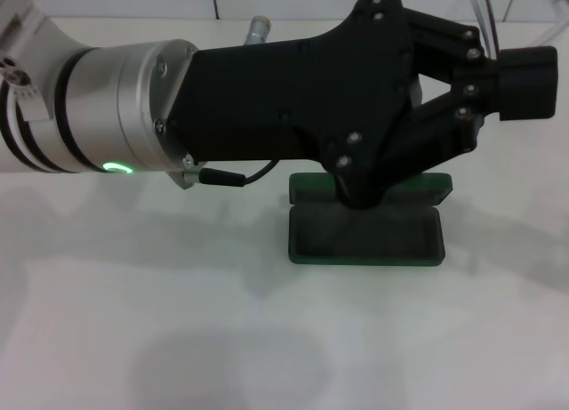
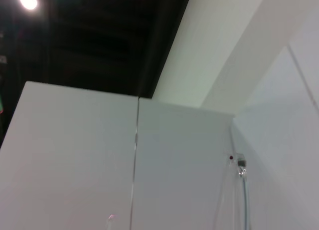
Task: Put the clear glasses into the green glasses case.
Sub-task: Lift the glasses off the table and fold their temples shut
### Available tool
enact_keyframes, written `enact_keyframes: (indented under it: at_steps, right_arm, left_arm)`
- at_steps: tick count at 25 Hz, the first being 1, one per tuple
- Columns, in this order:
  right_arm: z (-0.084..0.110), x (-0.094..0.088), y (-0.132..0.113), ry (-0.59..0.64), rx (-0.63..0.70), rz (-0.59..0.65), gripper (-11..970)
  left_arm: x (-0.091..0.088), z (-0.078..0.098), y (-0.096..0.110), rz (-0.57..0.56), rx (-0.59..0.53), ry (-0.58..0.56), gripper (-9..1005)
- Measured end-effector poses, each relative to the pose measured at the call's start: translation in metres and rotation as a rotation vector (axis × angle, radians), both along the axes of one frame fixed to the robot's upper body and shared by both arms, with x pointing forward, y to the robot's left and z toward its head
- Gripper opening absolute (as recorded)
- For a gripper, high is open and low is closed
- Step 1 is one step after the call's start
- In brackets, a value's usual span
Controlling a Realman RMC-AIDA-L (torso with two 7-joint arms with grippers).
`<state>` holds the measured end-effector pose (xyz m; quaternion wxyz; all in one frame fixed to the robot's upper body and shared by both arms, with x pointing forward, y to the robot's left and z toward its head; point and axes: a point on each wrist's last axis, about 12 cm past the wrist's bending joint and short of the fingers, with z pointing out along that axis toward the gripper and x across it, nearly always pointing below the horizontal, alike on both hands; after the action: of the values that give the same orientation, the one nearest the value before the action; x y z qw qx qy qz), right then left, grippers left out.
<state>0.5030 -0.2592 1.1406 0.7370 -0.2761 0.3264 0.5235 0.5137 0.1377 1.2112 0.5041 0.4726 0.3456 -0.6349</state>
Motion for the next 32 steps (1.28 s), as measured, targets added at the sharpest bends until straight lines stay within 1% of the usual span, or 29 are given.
enact_keyframes:
  at_steps: [10, 26, 30, 32]
  right_arm:
    - [-0.003, 0.004, 0.019, 0.007, -0.088, 0.080, 52]
    - [-0.006, 0.004, 0.034, -0.001, -0.156, 0.160, 51]
    - [-0.006, 0.005, 0.036, -0.001, -0.165, 0.162, 51]
    - [-0.007, 0.005, 0.035, -0.002, -0.163, 0.141, 51]
  left_arm:
    - [0.003, -0.002, 0.001, 0.020, 0.007, 0.013, 55]
    - [0.005, -0.009, 0.002, 0.044, 0.015, 0.033, 56]
    - [0.006, -0.011, 0.001, 0.046, 0.016, 0.037, 56]
    - [0.006, -0.012, 0.001, 0.048, 0.015, 0.038, 56]
